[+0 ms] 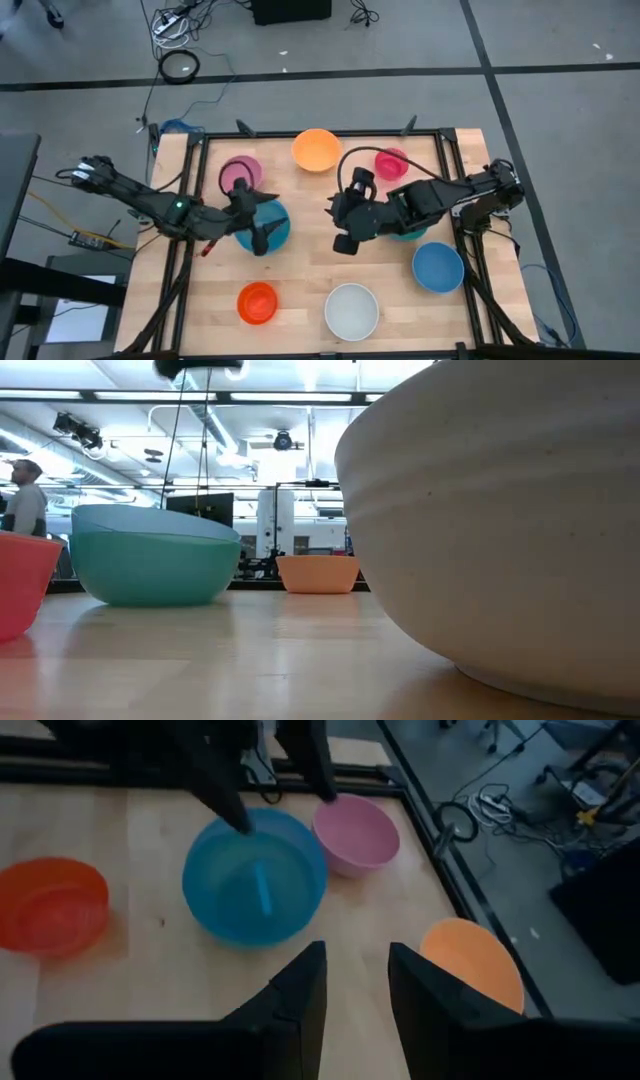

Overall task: Nest bowls inside each other
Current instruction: Stack the light blue bowl on top of the light green bowl

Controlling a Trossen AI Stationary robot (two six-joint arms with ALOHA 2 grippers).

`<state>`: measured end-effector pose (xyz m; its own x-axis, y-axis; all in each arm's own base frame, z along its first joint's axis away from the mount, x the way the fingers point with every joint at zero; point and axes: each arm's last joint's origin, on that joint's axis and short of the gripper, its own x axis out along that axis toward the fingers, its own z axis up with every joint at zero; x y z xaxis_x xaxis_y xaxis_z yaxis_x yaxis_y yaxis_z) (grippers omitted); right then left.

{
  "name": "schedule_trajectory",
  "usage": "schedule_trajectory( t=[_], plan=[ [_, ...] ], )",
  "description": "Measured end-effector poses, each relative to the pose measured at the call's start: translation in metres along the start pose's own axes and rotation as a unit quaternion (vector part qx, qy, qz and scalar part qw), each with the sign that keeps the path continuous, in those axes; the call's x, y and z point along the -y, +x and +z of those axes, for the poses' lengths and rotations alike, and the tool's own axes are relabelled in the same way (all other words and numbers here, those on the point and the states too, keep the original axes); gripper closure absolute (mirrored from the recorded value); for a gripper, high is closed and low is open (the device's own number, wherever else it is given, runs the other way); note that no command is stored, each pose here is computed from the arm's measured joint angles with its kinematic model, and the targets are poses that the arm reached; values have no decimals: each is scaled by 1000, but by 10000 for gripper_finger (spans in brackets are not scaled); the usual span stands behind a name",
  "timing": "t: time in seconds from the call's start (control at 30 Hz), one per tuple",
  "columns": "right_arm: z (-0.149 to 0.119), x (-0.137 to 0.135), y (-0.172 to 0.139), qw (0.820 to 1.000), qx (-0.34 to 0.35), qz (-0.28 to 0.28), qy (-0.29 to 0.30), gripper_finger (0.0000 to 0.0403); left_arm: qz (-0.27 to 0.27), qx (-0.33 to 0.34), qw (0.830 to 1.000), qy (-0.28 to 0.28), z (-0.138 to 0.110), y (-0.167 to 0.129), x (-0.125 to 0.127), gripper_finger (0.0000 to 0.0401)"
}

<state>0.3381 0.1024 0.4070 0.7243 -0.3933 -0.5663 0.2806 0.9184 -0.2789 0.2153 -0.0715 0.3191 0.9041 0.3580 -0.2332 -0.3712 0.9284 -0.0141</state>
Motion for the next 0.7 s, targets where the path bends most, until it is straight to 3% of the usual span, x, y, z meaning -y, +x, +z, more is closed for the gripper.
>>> schedule_trajectory(
  t=[0.13, 0.27, 0.43, 0.57, 0.7],
  plan=[
    [-7, -5, 3, 1000, -12, 0, -2, 305, 6, 19, 1000, 8, 3, 4, 3, 89],
    [-11, -7, 7, 1000, -18, -3, -7, 305, 28, 11, 1000, -1, 0, 10, 0, 89],
    [-17, -9, 12, 999, -26, -15, -12, 305, 17, -14, 1000, -22, -6, 17, 0, 89],
    [-21, -10, 16, 999, -32, -23, -14, 305, 63, -109, 991, -37, -31, 27, -8, 90],
    [-26, -11, 21, 999, -43, -29, -15, 305, 160, -210, 961, -88, -57, 26, -28, 101]
  ],
)
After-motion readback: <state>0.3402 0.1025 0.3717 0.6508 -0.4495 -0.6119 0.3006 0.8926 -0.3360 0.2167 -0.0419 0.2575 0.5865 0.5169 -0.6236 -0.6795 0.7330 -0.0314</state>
